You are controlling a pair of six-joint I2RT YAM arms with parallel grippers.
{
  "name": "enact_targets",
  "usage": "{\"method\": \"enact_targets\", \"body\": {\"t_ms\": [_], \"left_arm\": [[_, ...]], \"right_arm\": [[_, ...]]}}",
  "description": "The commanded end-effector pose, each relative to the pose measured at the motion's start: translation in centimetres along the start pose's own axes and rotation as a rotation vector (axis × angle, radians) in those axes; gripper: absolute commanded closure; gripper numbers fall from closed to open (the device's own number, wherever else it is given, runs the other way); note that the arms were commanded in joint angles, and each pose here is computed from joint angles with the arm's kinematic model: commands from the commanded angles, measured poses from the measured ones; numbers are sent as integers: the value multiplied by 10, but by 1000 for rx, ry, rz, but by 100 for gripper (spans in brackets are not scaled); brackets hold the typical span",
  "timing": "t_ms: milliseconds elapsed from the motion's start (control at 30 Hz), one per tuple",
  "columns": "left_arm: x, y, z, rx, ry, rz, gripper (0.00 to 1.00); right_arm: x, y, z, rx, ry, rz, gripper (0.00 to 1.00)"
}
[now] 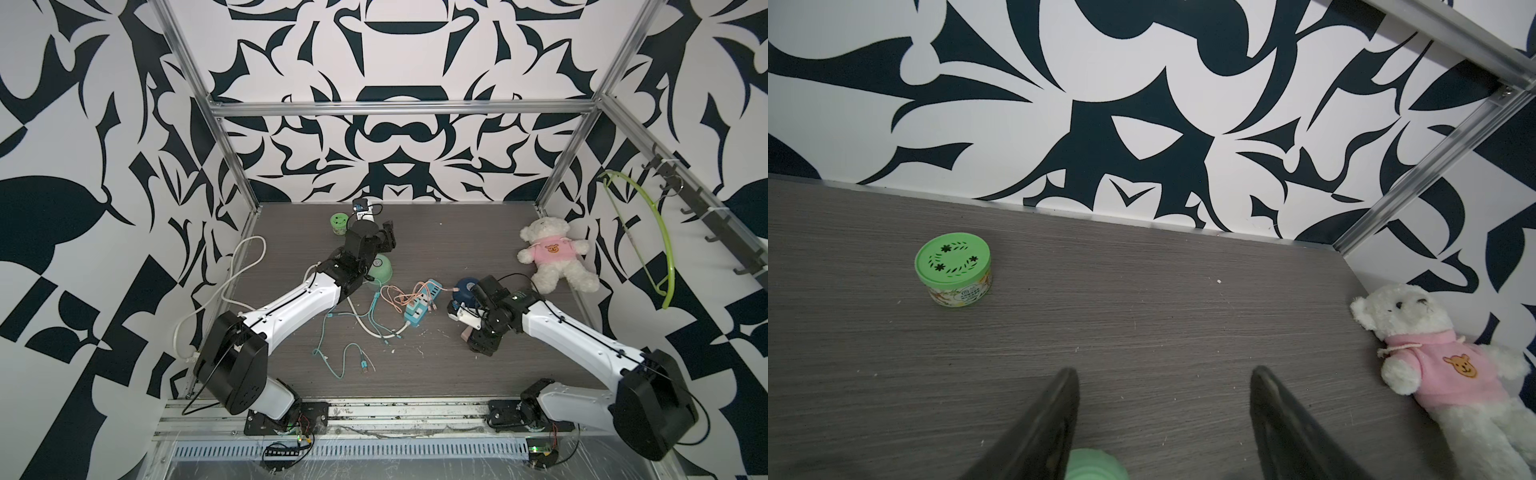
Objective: Charge the cordless meat grinders
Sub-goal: Pick up the plug from the center of the board.
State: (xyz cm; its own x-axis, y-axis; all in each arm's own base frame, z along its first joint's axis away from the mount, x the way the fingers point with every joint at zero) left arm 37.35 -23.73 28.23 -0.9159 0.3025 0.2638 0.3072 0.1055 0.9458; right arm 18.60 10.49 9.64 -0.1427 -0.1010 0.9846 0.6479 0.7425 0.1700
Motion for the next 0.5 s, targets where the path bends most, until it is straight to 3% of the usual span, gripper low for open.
{"method": "enact_targets", "body": {"t_ms": [0,267,467], "left_arm": [[7,3,5,7,22,-16,31],[6,4,5,-7,25,-17,32],[6,5,4,-24,21,-19,32]], "right_arm": [[-5,12,-10,-6,-63,-34,26],[-27,11,-10,-23,-48,3,30],[-41,7,-8,-34,-28,33,41]]}}
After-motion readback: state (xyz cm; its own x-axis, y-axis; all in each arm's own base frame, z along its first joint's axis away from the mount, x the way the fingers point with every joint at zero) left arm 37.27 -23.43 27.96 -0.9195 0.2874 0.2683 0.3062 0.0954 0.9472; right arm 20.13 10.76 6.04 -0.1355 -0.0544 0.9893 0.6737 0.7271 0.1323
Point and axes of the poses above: each gripper's point midway between its finger pads, its own x axis back along the fingers, its own z axis along the line the jaws close on, y = z × x, the point moved 4 cm from there along x, back along the fingers, and after that the axes turned 9 degrees about -x, right-handed, at the moved point
